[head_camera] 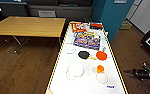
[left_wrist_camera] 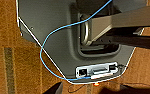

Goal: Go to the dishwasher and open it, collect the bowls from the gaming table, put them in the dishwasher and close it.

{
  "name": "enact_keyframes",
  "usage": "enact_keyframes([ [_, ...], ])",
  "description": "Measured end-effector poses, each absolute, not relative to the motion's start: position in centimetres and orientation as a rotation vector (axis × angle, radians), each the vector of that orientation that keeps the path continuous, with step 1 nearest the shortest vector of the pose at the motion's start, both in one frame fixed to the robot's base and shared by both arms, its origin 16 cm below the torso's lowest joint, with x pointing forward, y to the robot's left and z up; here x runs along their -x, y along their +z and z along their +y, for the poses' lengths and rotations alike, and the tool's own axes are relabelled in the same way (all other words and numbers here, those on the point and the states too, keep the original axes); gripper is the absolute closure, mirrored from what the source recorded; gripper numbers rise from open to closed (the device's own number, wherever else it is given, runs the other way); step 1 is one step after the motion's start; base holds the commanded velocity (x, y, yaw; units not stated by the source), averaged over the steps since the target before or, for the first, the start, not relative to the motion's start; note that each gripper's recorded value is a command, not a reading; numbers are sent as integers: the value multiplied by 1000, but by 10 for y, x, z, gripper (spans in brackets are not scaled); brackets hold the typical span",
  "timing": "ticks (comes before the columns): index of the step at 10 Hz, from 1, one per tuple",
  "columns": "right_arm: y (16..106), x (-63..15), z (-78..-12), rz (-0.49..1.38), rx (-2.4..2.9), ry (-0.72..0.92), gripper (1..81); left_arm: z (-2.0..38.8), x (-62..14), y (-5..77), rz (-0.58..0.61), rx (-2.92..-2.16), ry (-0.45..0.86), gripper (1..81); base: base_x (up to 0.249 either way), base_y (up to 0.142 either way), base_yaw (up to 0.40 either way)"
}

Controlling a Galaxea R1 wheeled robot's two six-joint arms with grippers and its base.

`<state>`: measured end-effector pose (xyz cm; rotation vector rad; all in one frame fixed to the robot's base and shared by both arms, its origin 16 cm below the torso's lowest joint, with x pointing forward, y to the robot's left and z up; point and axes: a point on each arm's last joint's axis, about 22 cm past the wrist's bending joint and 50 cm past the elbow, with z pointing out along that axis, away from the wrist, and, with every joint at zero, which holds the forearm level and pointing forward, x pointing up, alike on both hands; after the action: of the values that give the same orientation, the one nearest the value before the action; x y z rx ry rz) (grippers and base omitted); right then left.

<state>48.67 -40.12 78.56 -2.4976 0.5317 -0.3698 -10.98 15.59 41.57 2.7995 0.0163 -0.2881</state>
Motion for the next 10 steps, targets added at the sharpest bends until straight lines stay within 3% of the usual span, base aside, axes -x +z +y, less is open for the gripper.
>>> enact_keyframes([
  [10, 717, -543, -346, 671, 2410, -303, 10, 161, 114, 416, 19, -2803, -308, 10, 0, 0, 0],
])
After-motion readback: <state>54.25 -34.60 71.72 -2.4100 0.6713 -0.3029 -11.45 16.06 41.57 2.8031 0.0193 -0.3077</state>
